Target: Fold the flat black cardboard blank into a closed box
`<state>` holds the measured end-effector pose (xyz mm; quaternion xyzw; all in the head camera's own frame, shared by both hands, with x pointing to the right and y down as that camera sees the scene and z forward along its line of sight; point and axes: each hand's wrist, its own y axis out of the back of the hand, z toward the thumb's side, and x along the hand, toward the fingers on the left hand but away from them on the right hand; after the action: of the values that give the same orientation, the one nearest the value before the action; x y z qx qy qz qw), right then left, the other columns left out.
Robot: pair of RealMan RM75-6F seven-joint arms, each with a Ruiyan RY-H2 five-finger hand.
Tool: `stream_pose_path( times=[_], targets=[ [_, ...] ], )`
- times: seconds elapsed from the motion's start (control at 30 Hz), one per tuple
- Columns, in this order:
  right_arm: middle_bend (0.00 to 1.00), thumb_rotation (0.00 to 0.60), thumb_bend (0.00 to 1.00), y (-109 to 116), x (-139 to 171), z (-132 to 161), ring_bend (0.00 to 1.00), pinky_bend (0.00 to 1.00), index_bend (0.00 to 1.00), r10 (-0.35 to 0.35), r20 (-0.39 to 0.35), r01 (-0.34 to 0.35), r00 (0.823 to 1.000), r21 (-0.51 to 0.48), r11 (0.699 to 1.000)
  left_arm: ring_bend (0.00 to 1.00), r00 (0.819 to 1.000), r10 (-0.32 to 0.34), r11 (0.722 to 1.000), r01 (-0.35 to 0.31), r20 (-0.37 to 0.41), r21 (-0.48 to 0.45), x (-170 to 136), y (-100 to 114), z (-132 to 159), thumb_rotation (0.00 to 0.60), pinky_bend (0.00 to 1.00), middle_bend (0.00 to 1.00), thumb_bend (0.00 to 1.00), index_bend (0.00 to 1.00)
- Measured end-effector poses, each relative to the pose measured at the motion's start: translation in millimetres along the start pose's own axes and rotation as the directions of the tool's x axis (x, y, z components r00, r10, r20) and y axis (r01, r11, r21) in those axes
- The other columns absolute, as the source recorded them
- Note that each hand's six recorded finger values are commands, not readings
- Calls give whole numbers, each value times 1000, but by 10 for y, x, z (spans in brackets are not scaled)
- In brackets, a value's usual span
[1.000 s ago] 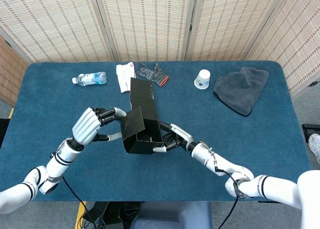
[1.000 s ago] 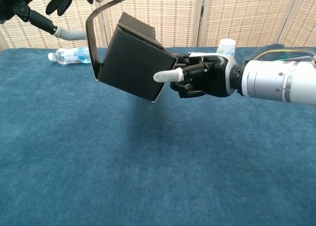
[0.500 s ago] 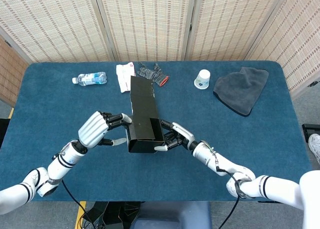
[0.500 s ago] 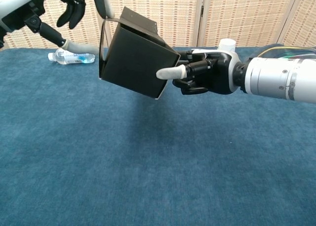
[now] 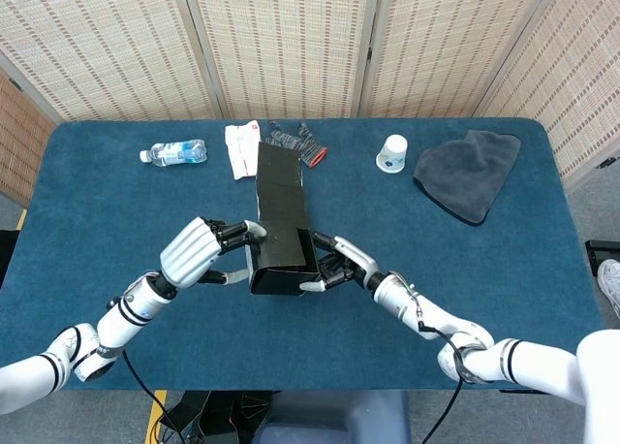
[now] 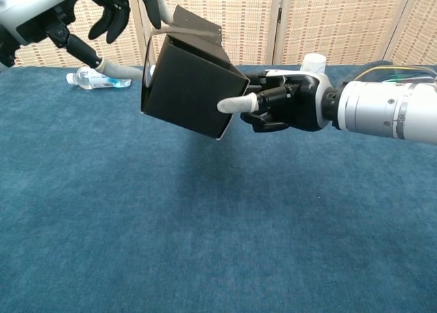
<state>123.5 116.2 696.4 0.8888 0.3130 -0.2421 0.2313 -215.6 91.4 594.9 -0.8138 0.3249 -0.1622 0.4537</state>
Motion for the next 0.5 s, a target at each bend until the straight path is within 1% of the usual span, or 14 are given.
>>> stream_pose_path(
  times=[0.27,0.5],
  targets=[
    [433,600,331,5,-14,-3,812,1000,402,-3,17,1,1000,80,997,693,999,-27,999,27,19,21,26,-38,33,600,782,364,1,474],
    [433,600,331,2,-17,19,812,1000,408,-9,20,7,1000,97,995,694,997,-72,996,70,35,46,37,-110,46,600,782,375,1,484]
  ],
)
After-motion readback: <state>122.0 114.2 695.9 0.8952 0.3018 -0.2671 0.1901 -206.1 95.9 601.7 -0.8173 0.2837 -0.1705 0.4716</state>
